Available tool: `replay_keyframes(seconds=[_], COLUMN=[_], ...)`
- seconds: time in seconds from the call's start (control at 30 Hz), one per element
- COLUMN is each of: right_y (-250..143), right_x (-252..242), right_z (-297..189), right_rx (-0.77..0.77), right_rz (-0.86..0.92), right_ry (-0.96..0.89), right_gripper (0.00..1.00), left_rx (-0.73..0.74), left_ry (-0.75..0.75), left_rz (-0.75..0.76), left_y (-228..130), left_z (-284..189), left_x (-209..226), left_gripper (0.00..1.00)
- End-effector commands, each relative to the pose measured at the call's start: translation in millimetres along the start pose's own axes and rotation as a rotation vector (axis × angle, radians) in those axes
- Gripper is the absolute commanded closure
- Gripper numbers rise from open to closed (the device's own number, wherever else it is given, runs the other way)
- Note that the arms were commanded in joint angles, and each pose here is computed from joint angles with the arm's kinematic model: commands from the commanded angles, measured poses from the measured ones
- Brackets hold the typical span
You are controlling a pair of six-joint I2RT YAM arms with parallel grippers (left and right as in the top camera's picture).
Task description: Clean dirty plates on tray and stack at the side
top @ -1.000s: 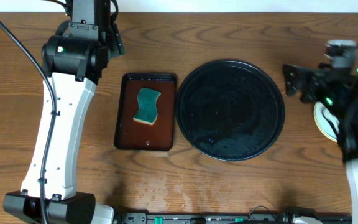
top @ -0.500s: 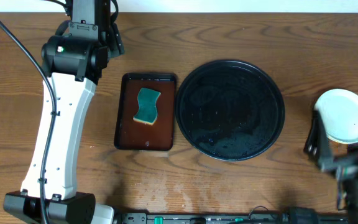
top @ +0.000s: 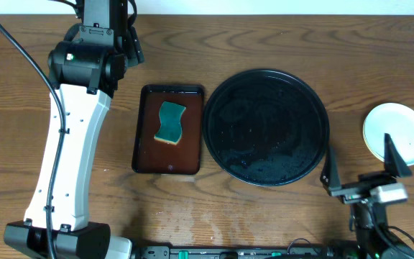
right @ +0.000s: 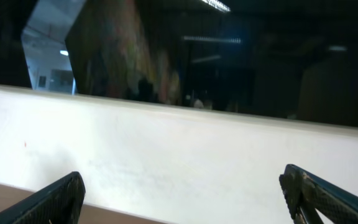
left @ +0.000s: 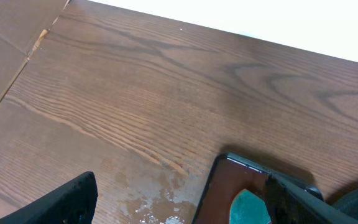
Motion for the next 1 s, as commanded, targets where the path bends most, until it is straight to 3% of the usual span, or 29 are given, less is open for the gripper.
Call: replay_keyframes(seconds=[0.0,0.27,0.4,0.97], right_y=[-36.5,-98.0,-145.2,-142.5], right_x=[0.5,3.4,11.0,11.8], right_z=[-4.5,-15.6,-35.7,-34.2], right_rx=[0.056,0.291,0.518,0.504], right_rz=[0.004,0.031,0.091,0.091], right_ry=[-0.017,-0.020,-0.006,-0.001], right_gripper=[0.01,0.01,0.01,0.01], left_rx=[-0.013,-0.013,-0.013,-0.013], left_ry=[0.015,0.016,0.015,0.016], left_rz=[0.010,0.010,0.010,0.010], left_y=[3.6,3.6,3.6,3.6], left_z=[-1.7,-1.5,-1.7,-1.5], left_x=[2.7,2.7,2.7,2.7], left_gripper=[0.14,0.14,0.14,0.14])
Point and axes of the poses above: each gripper's point midway between its finger pads, its own z axis out along the fingers, its own x axis along the line the jaws close on, y = z × x, the point moved 2 cm from there along -z, back along the fingers, and after that the axes turned 3 degrees about -z, right-handed, at the moved point
